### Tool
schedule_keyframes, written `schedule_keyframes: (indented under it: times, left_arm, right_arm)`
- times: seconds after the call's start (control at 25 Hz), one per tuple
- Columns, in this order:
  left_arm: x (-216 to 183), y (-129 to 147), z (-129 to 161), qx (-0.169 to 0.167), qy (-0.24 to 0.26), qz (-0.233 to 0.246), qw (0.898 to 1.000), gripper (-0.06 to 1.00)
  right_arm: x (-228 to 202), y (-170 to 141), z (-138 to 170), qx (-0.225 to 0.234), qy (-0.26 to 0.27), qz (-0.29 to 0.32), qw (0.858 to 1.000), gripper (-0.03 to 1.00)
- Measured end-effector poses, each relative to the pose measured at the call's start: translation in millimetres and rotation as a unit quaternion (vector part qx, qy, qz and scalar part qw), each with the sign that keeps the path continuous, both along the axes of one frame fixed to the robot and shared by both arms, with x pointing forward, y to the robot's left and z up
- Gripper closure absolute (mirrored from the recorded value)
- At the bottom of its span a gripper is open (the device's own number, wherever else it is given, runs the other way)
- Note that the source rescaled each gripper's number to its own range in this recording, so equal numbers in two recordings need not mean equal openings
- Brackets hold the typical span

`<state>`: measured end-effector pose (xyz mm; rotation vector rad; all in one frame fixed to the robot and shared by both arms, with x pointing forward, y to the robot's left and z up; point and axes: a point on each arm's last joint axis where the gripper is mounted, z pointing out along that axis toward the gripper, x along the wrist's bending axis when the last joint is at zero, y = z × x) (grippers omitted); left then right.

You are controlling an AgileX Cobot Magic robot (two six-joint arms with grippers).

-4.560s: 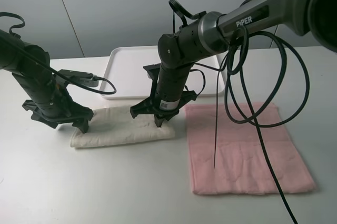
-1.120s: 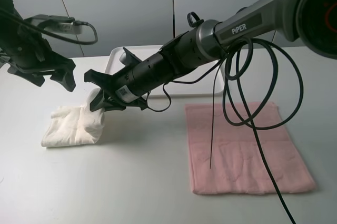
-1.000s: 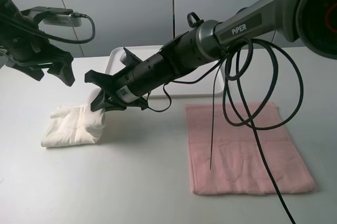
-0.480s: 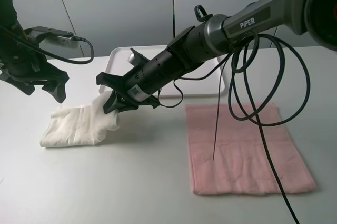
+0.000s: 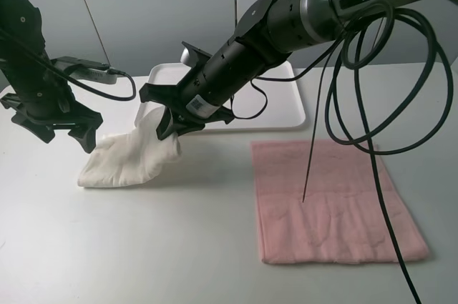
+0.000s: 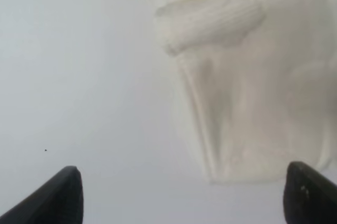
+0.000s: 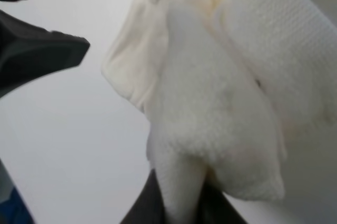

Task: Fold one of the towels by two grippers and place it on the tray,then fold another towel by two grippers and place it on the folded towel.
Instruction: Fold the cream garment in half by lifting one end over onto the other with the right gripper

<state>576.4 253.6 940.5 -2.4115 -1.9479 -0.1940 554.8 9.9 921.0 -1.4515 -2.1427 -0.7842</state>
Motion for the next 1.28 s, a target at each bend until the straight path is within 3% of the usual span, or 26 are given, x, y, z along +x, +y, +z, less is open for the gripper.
schedule_keyframes:
  times: [0.4, 0.8, 1.28]
  left_arm:
    - [8, 0, -33, 0.012, 0.016, 0.009, 1.000, -0.04]
    - [15, 24, -41, 0.004, 0.001, 0.055, 0.998, -0.04]
    - [18, 19, -57, -0.022, 0.008, 0.058, 0.998, -0.04]
  right_arm:
    - [-1, -2, -2, -0.017, 0.001, 0.010, 1.000, 0.90]
    - [-1, -5, -4, -0.032, -0.003, 0.015, 0.999, 0.90]
    - [-1, -5, -4, -0.033, -0.004, 0.015, 0.999, 0.90]
